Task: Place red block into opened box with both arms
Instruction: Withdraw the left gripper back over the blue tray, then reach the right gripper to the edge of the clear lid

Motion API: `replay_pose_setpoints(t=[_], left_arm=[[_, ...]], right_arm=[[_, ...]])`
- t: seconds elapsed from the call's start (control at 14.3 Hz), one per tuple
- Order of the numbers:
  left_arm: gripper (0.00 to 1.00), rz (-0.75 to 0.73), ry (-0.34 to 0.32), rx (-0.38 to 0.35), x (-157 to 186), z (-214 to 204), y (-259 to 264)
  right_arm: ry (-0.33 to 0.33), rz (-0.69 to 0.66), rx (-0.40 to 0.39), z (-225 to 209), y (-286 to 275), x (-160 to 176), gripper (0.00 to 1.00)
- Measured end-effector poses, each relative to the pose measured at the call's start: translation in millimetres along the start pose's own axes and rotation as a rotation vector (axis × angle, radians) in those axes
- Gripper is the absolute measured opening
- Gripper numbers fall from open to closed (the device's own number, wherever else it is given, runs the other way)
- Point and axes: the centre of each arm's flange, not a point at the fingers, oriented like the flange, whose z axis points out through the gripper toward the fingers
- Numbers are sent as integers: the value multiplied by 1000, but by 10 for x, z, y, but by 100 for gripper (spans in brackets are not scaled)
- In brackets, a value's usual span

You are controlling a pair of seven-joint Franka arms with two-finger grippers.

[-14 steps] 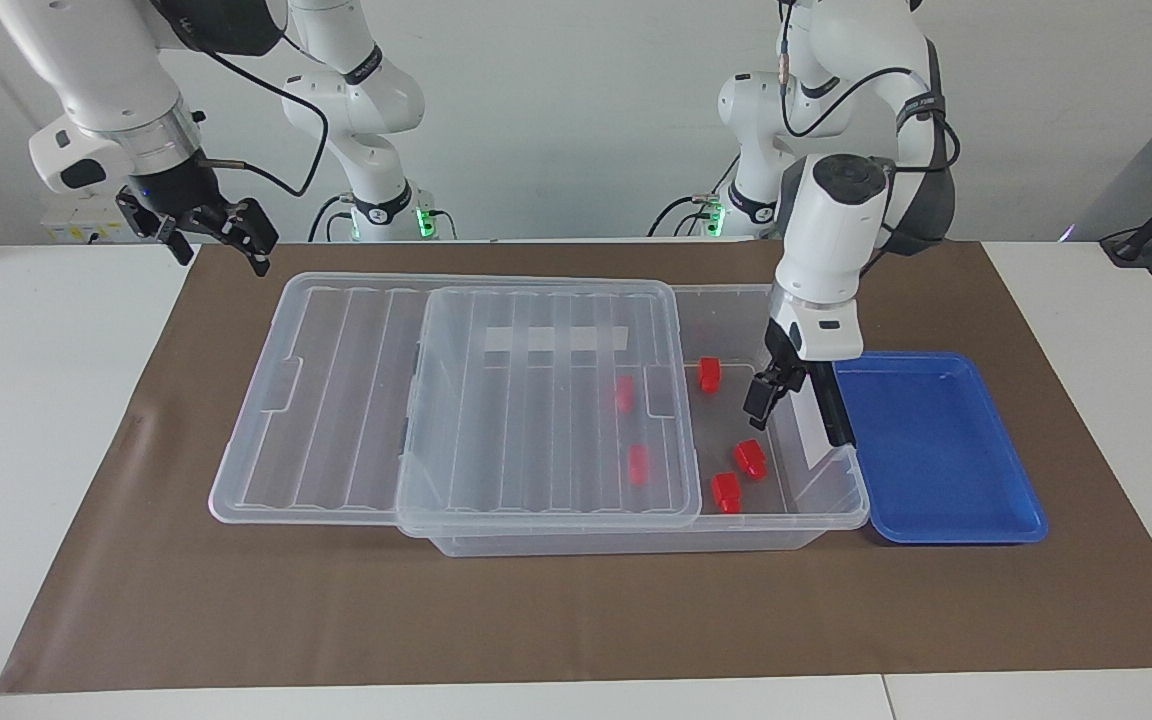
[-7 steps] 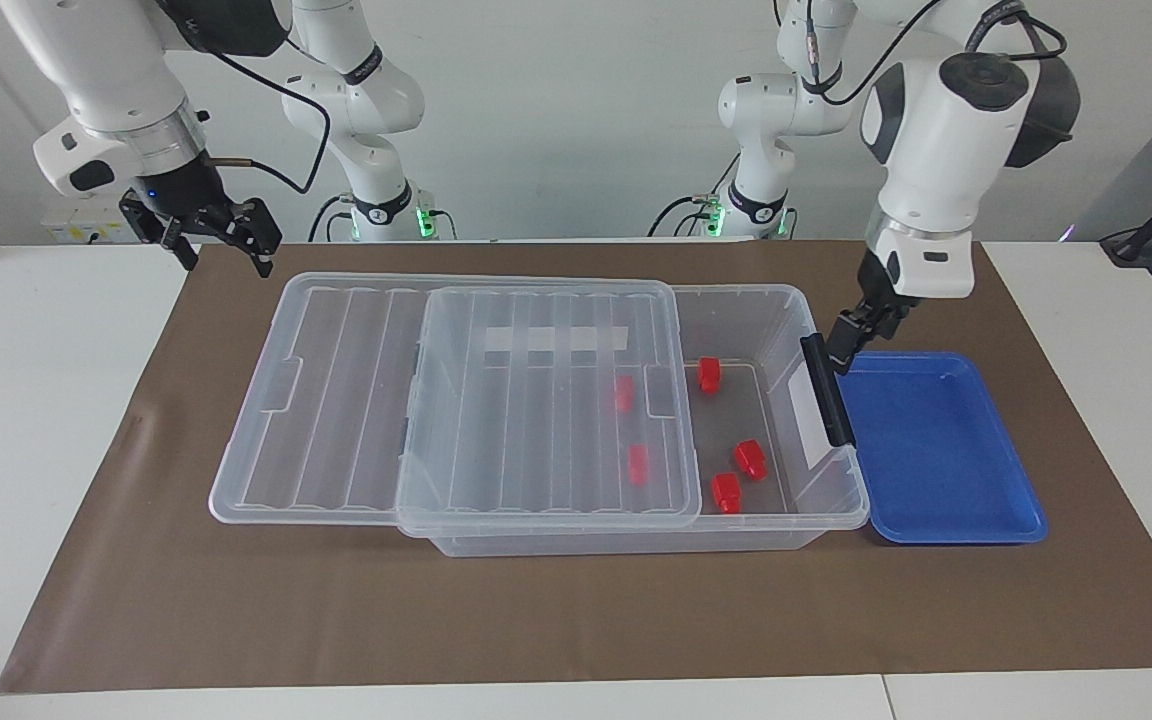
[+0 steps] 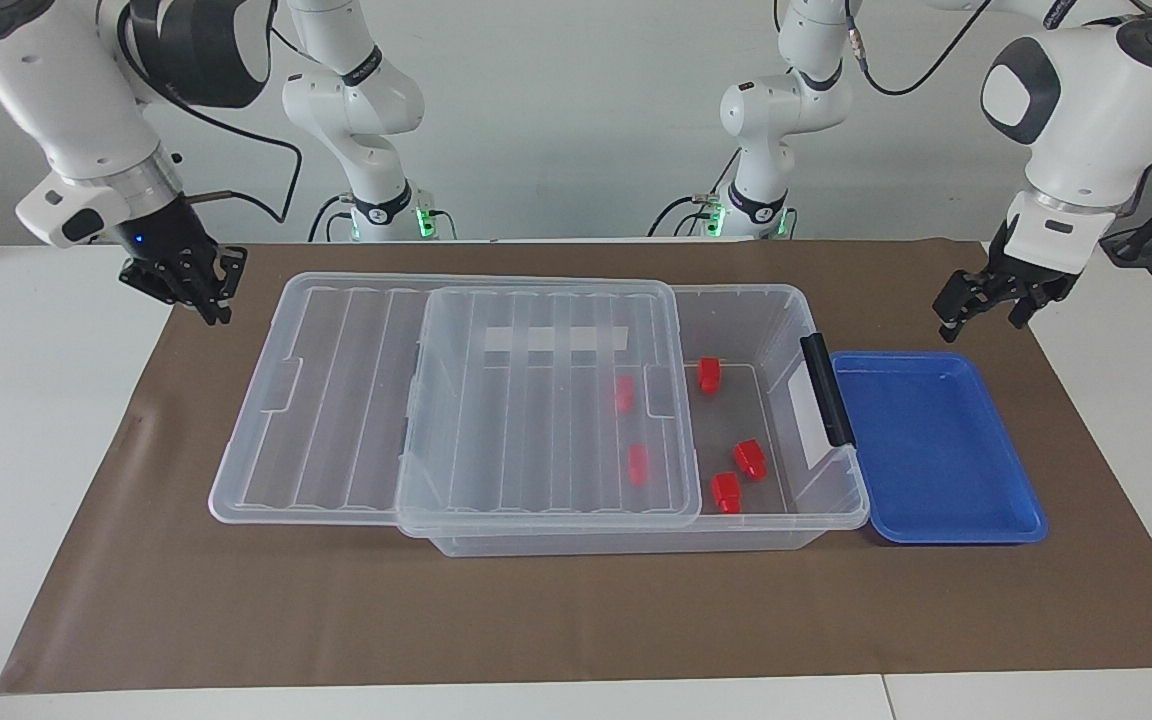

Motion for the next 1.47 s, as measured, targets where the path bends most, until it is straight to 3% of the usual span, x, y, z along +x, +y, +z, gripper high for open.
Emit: replay_pose_setpoints(t=[0.35,0.63,1.12,1.47], left_arm=[[100,132,-41,2,-46,34,-109],[100,115,-36,-82,-90,-51,-114],[100,138,-17,-86,-156,-176,2],[100,151,-23,-87,-171,-158,75]], right_arm=[[27,-107,-15,694,348,201,1],[37,-101,32,1080,320,325,1],[45,-118,64,1115,55,411,1],[51,-83,73,1112,-517,549,1]])
